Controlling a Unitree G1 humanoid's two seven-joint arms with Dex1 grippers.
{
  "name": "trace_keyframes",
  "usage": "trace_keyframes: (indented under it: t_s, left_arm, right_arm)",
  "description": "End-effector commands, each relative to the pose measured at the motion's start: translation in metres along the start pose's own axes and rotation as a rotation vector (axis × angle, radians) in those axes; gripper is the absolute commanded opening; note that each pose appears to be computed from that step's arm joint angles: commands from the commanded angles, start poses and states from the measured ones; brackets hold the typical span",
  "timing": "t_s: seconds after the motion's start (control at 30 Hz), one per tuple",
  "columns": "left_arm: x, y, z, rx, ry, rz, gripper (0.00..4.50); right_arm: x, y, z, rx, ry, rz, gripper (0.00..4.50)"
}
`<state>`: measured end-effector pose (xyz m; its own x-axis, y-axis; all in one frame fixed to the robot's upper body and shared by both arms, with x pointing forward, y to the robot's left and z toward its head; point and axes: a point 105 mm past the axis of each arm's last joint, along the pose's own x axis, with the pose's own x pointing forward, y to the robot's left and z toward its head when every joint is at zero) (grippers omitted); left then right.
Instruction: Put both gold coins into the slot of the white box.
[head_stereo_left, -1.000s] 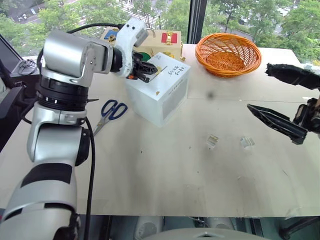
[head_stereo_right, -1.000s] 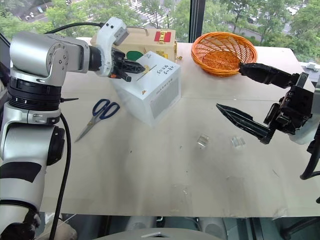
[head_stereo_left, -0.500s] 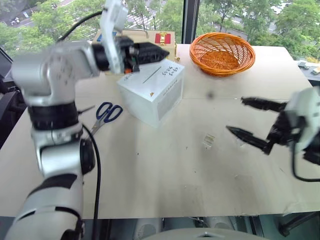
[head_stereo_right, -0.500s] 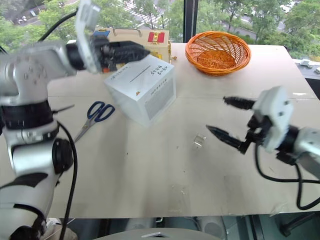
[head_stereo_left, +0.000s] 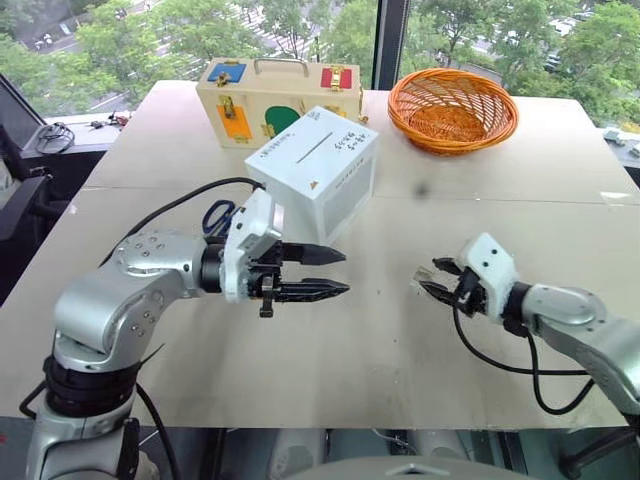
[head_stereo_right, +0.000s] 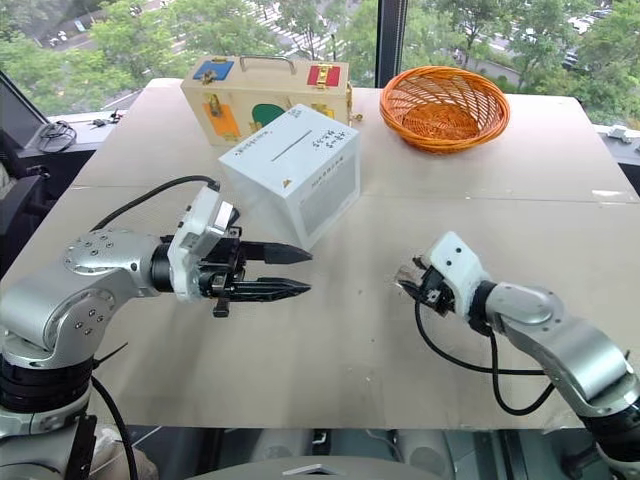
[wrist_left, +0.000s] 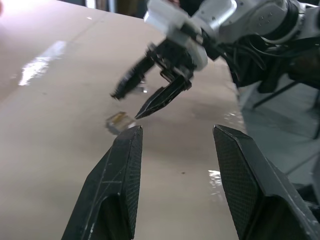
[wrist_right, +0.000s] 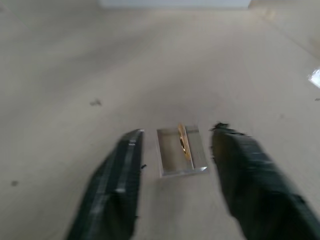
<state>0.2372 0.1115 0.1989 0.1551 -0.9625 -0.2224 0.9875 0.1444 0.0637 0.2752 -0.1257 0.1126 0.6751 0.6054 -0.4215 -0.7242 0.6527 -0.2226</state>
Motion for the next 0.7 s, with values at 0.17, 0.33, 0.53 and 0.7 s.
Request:
trace_keyframes:
  t_s: [0.17, 0.33, 0.53, 0.7]
  left_arm:
    - [-0.007, -0.005, -0.007, 0.047, 0.019, 0.020, 2.26]
    - [-0.007, -0.006, -0.009, 0.045, 0.016, 0.020, 2.26]
    - [-0.007, -0.006, -0.012, 0.045, 0.014, 0.025, 2.26]
    - [-0.006, -0.007, -0.014, 0.051, 0.016, 0.027, 2.26]
  right_arm:
    - [-0.001, -0.006, 0.014, -0.046, -0.049, -0.026, 0.59]
    - [0.000, -0.006, 0.015, -0.049, -0.047, -0.018, 0.59]
    - [0.000, -0.005, 0.014, -0.058, -0.035, -0.009, 0.59]
    - [0.002, -0.003, 0.015, -0.060, -0.034, -0.005, 0.59]
